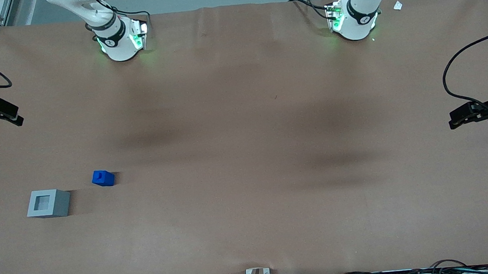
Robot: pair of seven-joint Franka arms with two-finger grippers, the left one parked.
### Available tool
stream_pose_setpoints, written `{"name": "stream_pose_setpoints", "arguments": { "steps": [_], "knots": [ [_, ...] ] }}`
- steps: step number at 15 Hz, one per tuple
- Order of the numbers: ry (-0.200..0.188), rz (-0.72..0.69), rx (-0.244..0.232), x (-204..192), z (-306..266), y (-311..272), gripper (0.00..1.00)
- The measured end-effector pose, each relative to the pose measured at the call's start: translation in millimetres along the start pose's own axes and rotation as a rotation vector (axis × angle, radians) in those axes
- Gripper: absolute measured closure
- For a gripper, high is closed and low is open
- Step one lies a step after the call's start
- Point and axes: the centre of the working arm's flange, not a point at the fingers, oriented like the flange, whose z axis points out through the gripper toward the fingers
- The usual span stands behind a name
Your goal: Insert blue part into gray base with right arm
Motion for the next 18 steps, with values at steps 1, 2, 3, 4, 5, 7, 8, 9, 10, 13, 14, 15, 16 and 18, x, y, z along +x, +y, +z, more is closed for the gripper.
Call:
{"name": "stream_pose_setpoints", "arguments": {
  "steps": [1, 2, 3, 4, 5, 7, 8, 9, 10, 13, 14, 15, 16, 18],
  "knots": [
    [0.000, 0.000, 0.000, 0.1, 0.0, 0.0, 0.00],
    [0.000, 0.000, 0.000, 0.1, 0.0, 0.0, 0.00],
    [0.000, 0.000, 0.000, 0.1, -0.2, 0.0, 0.00],
    [0.001, 0.000, 0.000, 0.1, -0.5, 0.0, 0.00],
    [0.000, 0.000, 0.000, 0.0, -0.5, 0.0, 0.00],
    [-0.001, 0.002, 0.000, 0.0, -0.5, 1.0, 0.00],
    [-0.001, 0.002, 0.000, 0.1, -0.4, 1.3, 0.00],
    [0.001, 0.002, 0.000, 0.4, -0.5, 0.9, 0.00],
    [0.003, 0.001, 0.000, 0.7, -0.6, 0.6, 0.00],
    [0.006, 0.001, 0.000, 2.2, 0.4, 0.4, 0.00],
    [0.014, 0.001, 0.000, 3.3, 0.1, 0.3, 0.00],
    [0.020, 0.001, 0.000, 4.1, -0.2, 0.2, 0.00],
    [0.026, 0.001, 0.000, 4.8, -0.8, 0.1, 0.00],
    [0.047, 0.001, 0.000, 6.9, -2.7, 0.2, 0.00]
  ]
}}
